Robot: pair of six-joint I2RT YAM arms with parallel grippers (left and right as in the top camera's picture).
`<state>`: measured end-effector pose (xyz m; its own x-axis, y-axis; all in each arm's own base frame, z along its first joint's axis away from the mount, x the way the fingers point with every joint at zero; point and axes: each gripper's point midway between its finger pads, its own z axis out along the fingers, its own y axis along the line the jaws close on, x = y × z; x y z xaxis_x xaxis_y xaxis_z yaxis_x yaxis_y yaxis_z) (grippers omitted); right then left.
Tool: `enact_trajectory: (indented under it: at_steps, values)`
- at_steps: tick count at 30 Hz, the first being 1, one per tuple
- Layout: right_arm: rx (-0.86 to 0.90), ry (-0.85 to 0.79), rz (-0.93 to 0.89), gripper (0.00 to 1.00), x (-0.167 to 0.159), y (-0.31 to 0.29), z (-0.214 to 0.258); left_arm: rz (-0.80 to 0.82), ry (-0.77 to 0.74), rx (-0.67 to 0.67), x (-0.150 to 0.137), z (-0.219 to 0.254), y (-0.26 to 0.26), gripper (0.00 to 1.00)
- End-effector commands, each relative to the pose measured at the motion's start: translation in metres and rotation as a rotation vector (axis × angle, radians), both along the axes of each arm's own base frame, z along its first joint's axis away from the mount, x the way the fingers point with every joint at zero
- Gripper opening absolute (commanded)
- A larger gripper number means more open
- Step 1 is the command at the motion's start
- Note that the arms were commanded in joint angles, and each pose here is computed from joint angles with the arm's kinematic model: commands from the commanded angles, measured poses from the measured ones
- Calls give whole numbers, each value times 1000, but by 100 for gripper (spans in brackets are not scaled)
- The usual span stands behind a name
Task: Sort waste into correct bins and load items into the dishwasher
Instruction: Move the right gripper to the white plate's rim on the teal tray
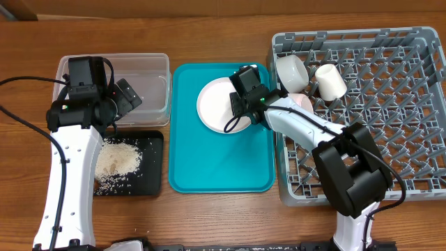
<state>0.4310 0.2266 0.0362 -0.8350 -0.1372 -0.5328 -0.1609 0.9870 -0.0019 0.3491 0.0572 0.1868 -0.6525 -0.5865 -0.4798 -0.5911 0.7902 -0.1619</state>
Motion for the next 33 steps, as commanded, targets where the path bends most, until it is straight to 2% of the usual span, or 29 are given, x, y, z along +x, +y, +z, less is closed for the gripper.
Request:
enact_trajectory:
  at_steps: [1,7,16,33]
  values:
    - [-26,-32,3,66,5,-1,1,12,-25,-5,3,7,0,100]
    - [-78,-106,37,70,18,-3,10,12,-25,-5,3,7,0,100]
    - [-78,-103,35,70,17,-4,9,12,-25,-5,3,7,0,100]
    - [-34,40,94,68,-4,7,-28,12,-25,-5,3,7,0,100]
